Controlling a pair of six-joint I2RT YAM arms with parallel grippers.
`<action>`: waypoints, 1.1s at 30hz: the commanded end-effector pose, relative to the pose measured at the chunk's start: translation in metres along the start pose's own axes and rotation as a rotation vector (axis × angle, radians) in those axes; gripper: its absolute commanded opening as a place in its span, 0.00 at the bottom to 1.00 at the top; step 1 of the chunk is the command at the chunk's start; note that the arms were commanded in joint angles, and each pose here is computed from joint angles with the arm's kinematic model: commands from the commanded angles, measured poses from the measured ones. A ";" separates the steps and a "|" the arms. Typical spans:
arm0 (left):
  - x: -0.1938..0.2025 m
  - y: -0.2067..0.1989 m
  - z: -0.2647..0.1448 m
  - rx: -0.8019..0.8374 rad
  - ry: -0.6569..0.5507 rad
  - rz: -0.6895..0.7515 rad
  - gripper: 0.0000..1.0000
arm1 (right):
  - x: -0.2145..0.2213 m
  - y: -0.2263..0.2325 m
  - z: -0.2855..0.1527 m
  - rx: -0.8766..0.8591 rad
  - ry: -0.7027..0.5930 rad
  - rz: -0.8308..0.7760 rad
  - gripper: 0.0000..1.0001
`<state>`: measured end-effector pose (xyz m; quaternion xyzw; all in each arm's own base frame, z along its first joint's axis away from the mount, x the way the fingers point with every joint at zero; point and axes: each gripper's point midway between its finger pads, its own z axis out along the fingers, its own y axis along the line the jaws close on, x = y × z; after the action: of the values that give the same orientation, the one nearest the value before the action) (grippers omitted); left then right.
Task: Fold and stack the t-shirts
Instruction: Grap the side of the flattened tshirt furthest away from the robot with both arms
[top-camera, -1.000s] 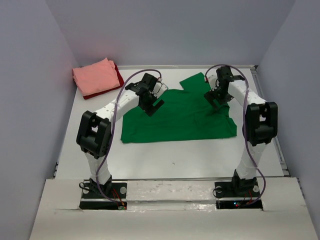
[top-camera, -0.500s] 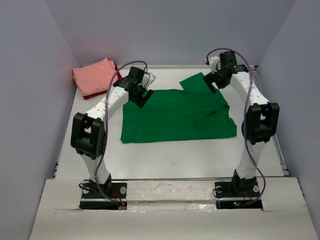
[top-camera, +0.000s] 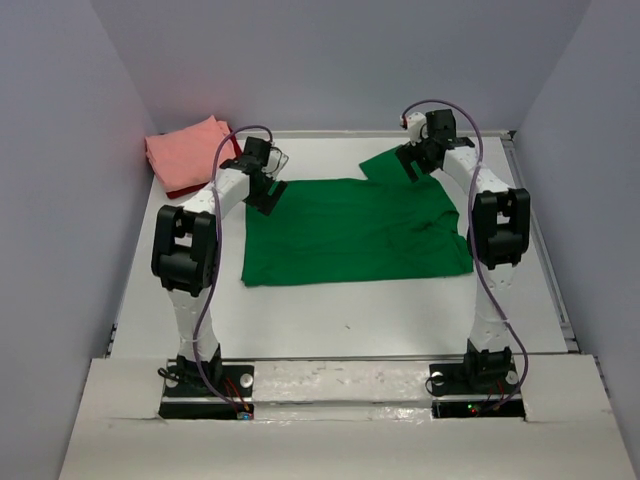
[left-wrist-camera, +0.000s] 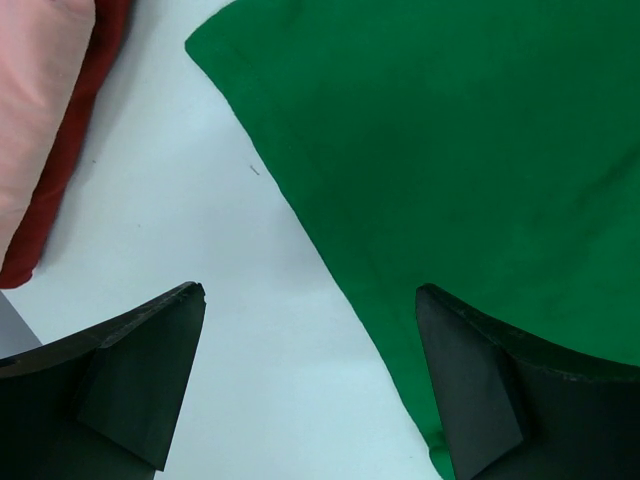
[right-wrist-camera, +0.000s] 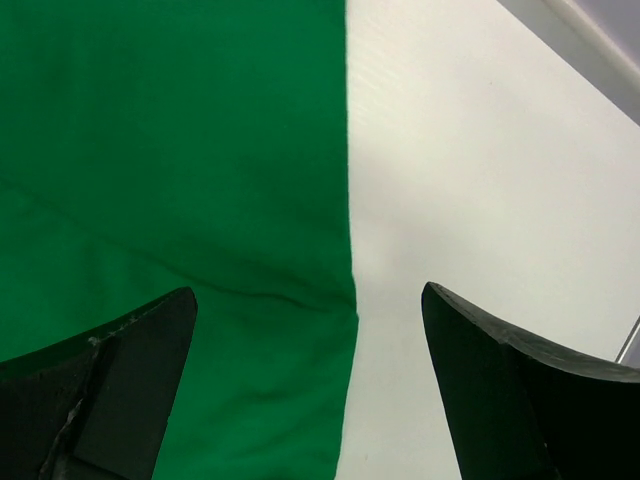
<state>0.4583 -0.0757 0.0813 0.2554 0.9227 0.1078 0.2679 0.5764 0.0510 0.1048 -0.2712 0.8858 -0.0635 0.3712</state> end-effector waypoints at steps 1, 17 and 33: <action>-0.029 0.014 -0.007 -0.023 -0.078 -0.032 0.99 | -0.034 -0.041 0.004 0.163 -0.085 -0.007 1.00; -0.088 0.044 0.026 0.073 -0.233 -0.110 0.99 | -0.040 -0.057 -0.001 0.172 -0.120 0.050 1.00; -0.086 0.029 0.047 0.260 -0.208 -0.153 0.99 | -0.043 -0.060 -0.010 0.185 -0.122 0.048 1.00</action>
<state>0.5571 -0.0832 0.0737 0.2260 0.9170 -0.0177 0.3282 0.6115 0.0239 0.1016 -0.2334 0.8819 -0.1100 0.3945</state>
